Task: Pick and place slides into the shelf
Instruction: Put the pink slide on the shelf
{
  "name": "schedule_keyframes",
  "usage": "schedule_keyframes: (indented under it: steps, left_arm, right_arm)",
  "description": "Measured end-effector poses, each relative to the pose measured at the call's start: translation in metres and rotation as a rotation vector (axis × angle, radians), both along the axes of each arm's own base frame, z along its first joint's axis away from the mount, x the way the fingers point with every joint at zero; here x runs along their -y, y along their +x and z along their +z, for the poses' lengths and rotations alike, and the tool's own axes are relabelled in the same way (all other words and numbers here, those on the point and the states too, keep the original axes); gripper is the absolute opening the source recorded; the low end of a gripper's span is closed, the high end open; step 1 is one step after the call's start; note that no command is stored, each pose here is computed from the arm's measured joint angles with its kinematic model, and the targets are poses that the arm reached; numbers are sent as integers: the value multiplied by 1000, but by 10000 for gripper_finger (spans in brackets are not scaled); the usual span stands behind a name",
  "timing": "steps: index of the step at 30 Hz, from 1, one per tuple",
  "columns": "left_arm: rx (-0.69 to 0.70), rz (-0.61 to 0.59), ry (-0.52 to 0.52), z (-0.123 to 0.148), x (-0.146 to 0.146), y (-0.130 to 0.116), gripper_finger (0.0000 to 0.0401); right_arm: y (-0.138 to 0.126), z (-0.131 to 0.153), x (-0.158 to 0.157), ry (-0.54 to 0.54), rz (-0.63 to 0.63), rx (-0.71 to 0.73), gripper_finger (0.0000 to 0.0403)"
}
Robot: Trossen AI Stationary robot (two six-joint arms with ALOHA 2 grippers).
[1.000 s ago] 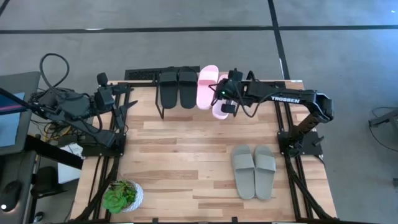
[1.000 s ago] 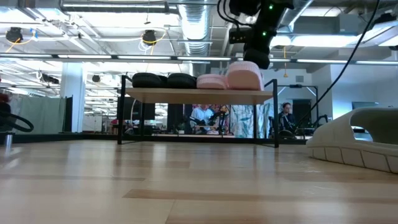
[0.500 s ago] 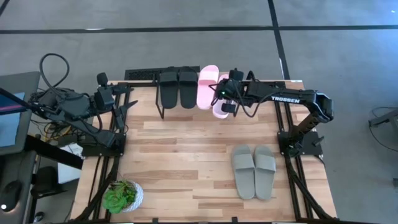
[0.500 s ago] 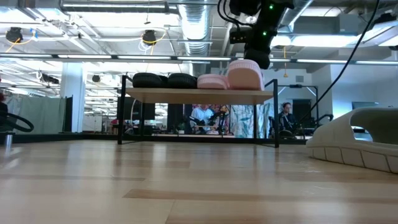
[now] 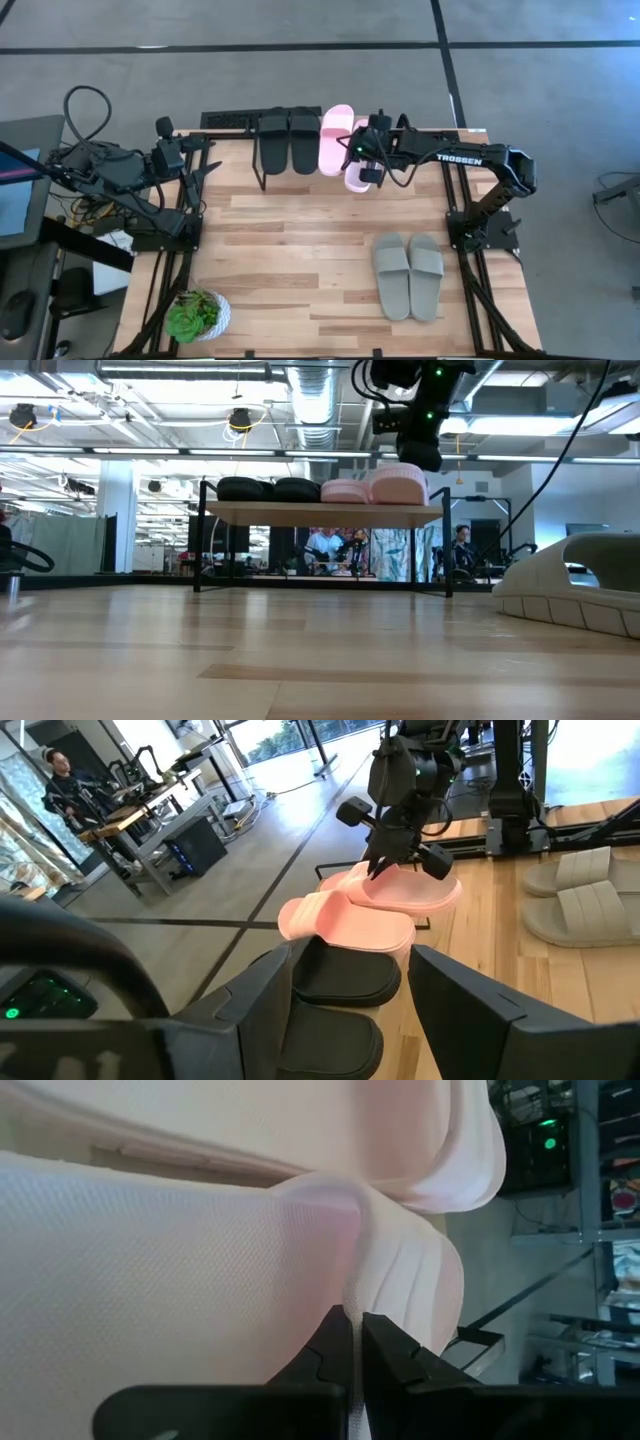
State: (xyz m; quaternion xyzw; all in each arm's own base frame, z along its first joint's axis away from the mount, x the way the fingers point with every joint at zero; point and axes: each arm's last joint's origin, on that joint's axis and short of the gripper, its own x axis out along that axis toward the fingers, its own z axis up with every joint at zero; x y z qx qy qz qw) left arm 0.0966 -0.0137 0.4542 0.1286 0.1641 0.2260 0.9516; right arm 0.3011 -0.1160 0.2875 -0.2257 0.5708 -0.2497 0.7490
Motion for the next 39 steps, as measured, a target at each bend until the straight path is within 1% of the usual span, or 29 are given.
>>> schedule_keyframes:
  steps: [5,9,15,23,28,34,39]
  left_arm:
    - [0,0,0,0,0,0,192]
    - [0,0,0,0,0,0,192]
    - [0,0,0,0,0,0,192]
    - [-1,0,0,0,0,0,192]
    - [-2,0,0,0,0,0,192]
    - [-2,0,0,0,0,0,192]
    - [-2,0,0,0,0,0,192]
  right_arm:
    - [1,1,0,-29,44,-27,0]
    - [3,2,2,-59,59,-20,0]
    - [3,2,7,-47,78,-16,0]
    - [7,5,11,-67,123,15,0]
    - [6,5,16,-46,139,21,0]
    - [6,5,16,-54,179,1,0]
    - [7,6,19,-64,183,8,0]
